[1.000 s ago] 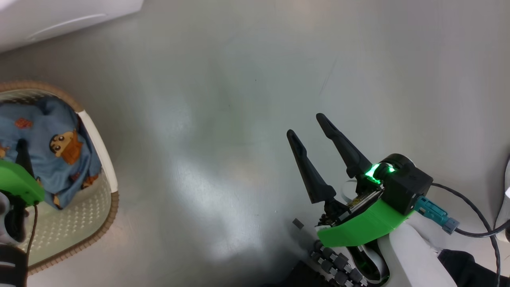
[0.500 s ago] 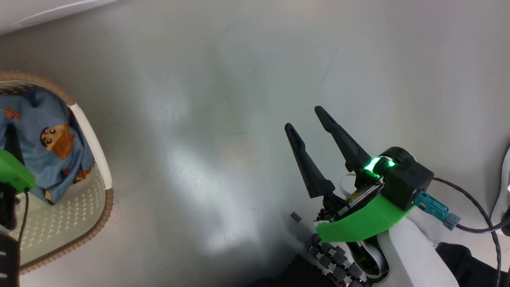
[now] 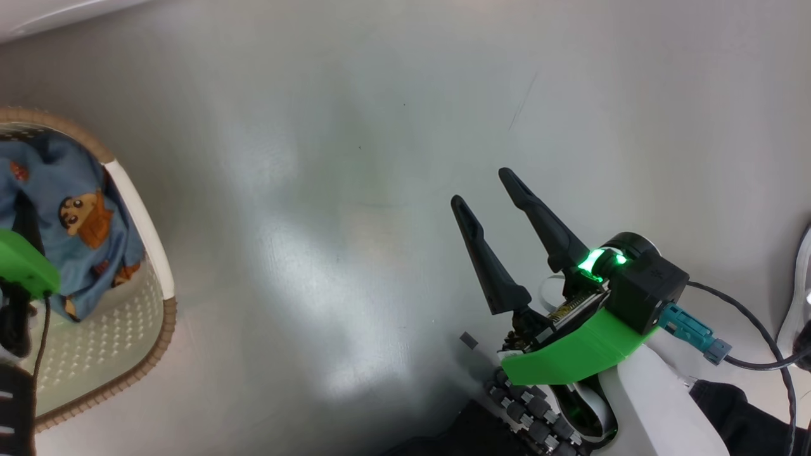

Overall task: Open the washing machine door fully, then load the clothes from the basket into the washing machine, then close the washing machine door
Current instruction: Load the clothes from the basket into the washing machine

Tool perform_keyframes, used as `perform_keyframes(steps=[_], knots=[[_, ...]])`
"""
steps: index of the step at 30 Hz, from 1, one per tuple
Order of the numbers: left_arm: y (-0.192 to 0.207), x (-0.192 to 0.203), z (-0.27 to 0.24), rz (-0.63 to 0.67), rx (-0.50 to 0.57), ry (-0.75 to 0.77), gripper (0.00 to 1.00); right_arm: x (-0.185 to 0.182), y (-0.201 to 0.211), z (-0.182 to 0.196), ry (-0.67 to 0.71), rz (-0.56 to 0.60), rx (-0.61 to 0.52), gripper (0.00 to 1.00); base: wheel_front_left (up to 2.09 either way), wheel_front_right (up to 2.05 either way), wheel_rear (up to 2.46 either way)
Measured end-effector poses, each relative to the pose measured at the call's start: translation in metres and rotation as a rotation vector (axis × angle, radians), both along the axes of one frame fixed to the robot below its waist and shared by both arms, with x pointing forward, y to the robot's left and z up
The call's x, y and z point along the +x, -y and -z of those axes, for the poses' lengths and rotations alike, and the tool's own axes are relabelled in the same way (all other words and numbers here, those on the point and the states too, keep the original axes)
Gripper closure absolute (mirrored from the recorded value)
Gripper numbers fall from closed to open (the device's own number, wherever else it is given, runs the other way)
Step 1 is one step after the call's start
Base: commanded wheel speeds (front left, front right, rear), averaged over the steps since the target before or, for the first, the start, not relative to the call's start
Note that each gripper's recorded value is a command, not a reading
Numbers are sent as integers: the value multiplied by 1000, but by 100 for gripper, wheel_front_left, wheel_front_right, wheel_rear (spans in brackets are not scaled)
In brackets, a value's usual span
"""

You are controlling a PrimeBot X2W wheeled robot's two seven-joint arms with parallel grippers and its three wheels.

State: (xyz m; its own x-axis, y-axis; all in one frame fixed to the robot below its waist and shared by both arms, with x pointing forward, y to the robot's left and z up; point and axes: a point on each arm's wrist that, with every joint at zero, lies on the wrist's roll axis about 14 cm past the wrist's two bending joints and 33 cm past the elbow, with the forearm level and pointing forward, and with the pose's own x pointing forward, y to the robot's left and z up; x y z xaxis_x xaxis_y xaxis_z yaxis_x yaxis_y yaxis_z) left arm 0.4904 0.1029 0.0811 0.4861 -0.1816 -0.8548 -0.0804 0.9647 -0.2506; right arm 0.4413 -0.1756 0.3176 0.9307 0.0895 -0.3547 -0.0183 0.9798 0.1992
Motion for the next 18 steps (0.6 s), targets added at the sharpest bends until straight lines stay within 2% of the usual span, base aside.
perform_keyframes(steps=[18], knots=[[4,5,16,4,9,-19,1,1,2,10,-20,-1,-8,0,0,0,0]])
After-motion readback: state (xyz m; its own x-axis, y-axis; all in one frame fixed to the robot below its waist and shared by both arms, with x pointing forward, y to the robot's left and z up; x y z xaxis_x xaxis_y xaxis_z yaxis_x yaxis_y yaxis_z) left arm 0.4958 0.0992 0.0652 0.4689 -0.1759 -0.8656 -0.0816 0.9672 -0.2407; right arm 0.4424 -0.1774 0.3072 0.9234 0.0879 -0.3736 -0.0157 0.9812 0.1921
